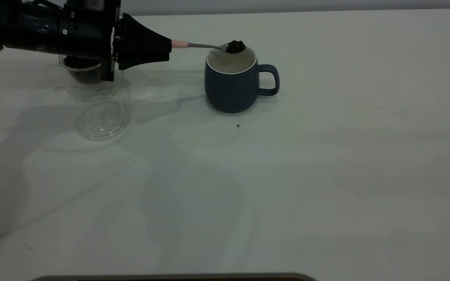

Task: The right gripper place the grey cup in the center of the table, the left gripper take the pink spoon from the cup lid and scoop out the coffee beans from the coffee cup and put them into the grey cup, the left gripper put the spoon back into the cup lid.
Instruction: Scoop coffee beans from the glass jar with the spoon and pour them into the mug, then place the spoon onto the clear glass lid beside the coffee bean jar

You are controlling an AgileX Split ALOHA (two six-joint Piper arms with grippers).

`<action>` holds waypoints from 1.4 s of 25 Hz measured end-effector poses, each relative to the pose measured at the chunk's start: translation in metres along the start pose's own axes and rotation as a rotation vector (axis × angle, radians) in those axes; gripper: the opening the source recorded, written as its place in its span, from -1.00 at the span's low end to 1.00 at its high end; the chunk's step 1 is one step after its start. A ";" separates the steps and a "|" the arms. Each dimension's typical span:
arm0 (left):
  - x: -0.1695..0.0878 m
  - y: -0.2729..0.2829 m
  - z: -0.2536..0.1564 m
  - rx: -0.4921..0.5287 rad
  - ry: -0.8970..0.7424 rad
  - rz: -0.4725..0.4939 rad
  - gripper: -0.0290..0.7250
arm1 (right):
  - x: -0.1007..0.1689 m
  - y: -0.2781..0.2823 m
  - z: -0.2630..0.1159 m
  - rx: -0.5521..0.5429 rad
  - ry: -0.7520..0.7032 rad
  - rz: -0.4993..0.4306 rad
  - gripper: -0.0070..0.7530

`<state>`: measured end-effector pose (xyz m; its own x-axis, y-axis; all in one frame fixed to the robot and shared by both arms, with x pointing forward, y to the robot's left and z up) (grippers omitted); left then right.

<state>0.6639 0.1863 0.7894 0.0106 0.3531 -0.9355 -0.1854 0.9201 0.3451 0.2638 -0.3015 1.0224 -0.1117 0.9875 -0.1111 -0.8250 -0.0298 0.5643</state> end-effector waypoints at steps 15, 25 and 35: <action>0.005 0.000 0.003 -0.014 -0.406 0.044 -0.59 | 0.000 0.000 0.000 0.000 0.000 0.000 0.52; 0.004 0.000 0.003 -0.013 -0.487 0.041 -0.59 | 0.000 0.000 0.000 0.000 0.000 0.000 0.52; -0.047 0.047 0.007 0.059 -0.363 0.000 -0.59 | 0.000 0.000 0.000 0.000 0.000 0.000 0.52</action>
<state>0.6617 0.2142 0.8499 0.3611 0.3802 -0.8515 -0.1286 0.9247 0.3584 0.2638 -0.3015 1.0224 -0.1117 0.9875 -0.1111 -0.8250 -0.0298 0.5643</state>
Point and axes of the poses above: a point on each arm's last joint axis where the gripper is mounted, y pointing back along that axis away from the gripper, x along the wrist's bending axis when the last joint is at zero, z = x × y, the point moved 3 cm from there along -y, pointing out along that axis toward the gripper, and after that the axes turned 8 degrees about y, right-handed, at the moved point
